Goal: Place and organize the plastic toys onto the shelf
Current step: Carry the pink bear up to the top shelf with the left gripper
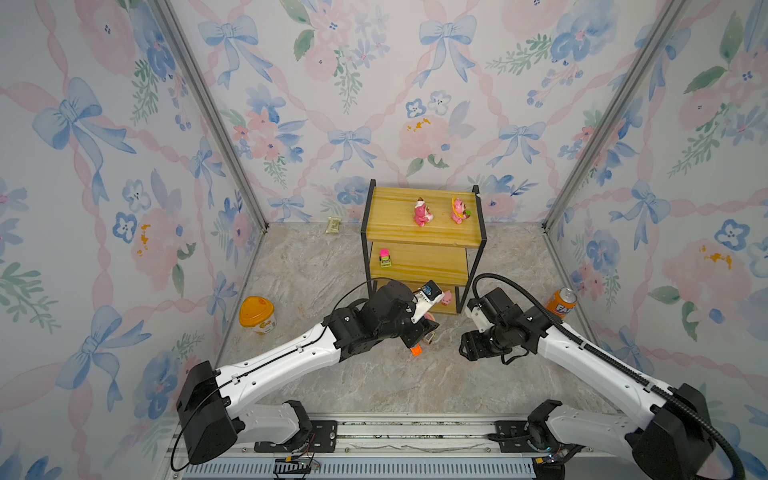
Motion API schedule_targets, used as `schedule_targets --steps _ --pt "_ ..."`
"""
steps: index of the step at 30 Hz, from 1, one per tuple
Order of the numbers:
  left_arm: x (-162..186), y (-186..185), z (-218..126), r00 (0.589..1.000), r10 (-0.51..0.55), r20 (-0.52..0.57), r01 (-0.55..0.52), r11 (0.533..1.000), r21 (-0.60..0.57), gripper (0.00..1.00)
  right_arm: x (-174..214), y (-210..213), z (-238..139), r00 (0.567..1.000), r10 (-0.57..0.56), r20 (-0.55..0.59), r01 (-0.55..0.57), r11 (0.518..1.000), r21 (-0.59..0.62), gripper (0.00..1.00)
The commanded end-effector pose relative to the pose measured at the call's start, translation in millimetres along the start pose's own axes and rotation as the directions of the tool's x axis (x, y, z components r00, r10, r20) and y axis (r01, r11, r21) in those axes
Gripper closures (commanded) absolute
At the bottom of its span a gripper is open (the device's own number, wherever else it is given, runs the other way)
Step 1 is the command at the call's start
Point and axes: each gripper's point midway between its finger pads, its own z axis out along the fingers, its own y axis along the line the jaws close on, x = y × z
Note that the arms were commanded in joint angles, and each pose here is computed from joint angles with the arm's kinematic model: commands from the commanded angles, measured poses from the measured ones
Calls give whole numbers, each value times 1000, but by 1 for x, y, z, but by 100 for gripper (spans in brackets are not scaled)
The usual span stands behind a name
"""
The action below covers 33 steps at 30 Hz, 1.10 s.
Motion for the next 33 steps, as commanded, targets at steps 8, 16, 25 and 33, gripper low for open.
schedule_targets --steps 8,16,25,33 --pt "-54 14 -35 992 98 81 -95 995 -41 100 -6 5 -7 999 -37 -3 37 999 -19 28" --pt "-104 32 -65 967 184 175 -160 977 -143 100 -10 9 -7 999 -52 3 52 998 -40 28" --pt "-140 75 -99 939 284 193 -205 915 -348 99 -7 11 -6 998 -64 0 64 997 -53 28" --pt "-166 107 -125 919 341 196 -217 855 -470 98 -6 14 -5 998 -66 1 66 995 -74 29"
